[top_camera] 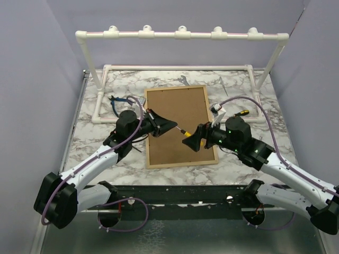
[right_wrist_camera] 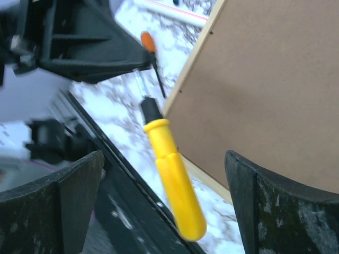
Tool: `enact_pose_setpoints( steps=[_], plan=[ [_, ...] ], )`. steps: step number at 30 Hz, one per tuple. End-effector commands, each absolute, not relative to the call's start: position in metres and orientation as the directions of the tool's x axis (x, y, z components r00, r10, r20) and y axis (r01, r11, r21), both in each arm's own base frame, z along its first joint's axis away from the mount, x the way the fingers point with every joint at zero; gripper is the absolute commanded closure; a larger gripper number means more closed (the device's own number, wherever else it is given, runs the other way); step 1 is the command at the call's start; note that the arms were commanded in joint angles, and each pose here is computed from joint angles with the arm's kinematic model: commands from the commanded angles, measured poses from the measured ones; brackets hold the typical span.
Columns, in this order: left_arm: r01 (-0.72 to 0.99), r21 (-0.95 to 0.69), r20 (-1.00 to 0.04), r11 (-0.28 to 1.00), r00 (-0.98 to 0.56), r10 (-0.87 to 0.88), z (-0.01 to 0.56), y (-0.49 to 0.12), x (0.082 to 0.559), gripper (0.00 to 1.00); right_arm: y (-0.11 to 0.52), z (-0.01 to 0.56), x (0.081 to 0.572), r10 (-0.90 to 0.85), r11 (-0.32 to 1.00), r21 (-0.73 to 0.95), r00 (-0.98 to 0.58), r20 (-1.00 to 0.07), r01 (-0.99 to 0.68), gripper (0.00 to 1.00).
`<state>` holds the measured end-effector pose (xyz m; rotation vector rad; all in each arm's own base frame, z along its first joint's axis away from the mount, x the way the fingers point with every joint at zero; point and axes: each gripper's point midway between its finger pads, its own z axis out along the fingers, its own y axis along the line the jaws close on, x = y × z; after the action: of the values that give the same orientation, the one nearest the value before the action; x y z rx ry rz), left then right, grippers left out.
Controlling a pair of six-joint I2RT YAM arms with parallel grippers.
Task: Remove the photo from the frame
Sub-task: Pick up the screwdriver from the center of the board.
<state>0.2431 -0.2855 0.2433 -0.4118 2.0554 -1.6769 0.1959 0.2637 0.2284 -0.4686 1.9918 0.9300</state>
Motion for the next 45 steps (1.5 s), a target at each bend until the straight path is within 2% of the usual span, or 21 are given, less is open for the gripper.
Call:
enact_pose_setpoints(
  steps=[1, 5, 9, 12, 15, 16, 19, 21, 24, 29, 34, 40, 45],
  plan=[
    [0.230, -0.973, -0.212, 0.036, -0.812, -0.543, 0.315, -0.278, 0.239, 1.00, 0.281, 0.273, 0.193, 0.322, 0.444, 0.732, -0.670, -0.669, -0.518, 0.02],
    [0.280, -0.960, -0.216, -0.018, -0.777, -0.591, 0.339, -0.267, 0.236, 1.00, 0.276, 0.312, 0.188, 0.486, 0.281, 0.818, -0.660, -0.572, -0.502, 0.04],
    [0.318, -0.945, -0.202, -0.078, -0.752, -0.628, 0.359, -0.256, 0.229, 1.00, 0.272, 0.334, 0.185, 0.571, 0.152, 0.876, -0.683, -0.456, -0.458, 0.10],
    [0.333, -0.939, -0.214, -0.079, -0.751, -0.625, 0.363, -0.256, 0.226, 1.00, 0.278, 0.345, 0.181, 0.581, 0.014, 0.918, -0.744, -0.330, -0.397, 0.21],
    [0.337, -0.939, -0.220, -0.074, -0.750, -0.624, 0.361, -0.256, 0.226, 1.00, 0.289, 0.349, 0.176, 0.536, -0.084, 0.921, -0.796, -0.280, -0.380, 0.23],
    [0.338, -0.938, -0.220, -0.073, -0.748, -0.626, 0.361, -0.255, 0.226, 1.00, 0.292, 0.350, 0.175, 0.523, -0.094, 0.917, -0.803, -0.287, -0.388, 0.23],
    [0.336, -0.939, -0.219, -0.071, -0.746, -0.629, 0.360, -0.255, 0.226, 1.00, 0.293, 0.349, 0.179, 0.532, -0.088, 0.916, -0.796, -0.289, -0.391, 0.39],
    [0.337, -0.939, -0.221, -0.070, -0.745, -0.630, 0.359, -0.255, 0.226, 1.00, 0.293, 0.351, 0.180, 0.539, -0.079, 0.911, -0.786, -0.302, -0.404, 0.43],
    [0.335, -0.940, -0.222, -0.062, -0.741, -0.633, 0.356, -0.254, 0.228, 1.00, 0.294, 0.351, 0.183, 0.538, -0.060, 0.917, -0.786, -0.304, -0.395, 0.43],
    [0.351, -0.935, -0.236, -0.051, -0.724, -0.649, 0.356, -0.251, 0.228, 1.00, 0.288, 0.344, 0.185, 0.562, -0.061, 0.941, -0.791, -0.243, -0.332, 0.44],
    [0.354, -0.934, -0.239, -0.042, -0.710, -0.662, 0.354, -0.249, 0.230, 1.00, 0.277, 0.333, 0.186, 0.601, -0.052, 0.957, -0.775, -0.197, -0.284, 0.55],
    [0.344, -0.938, -0.234, -0.041, -0.716, -0.658, 0.351, -0.251, 0.231, 1.00, 0.283, 0.329, 0.185, 0.568, -0.014, 0.965, -0.796, -0.208, -0.262, 0.56],
    [0.353, -0.935, -0.241, -0.043, -0.716, -0.656, 0.353, -0.250, 0.229, 1.00, 0.283, 0.326, 0.187, 0.578, -0.032, 0.967, -0.794, -0.189, -0.253, 0.60]
  ],
)
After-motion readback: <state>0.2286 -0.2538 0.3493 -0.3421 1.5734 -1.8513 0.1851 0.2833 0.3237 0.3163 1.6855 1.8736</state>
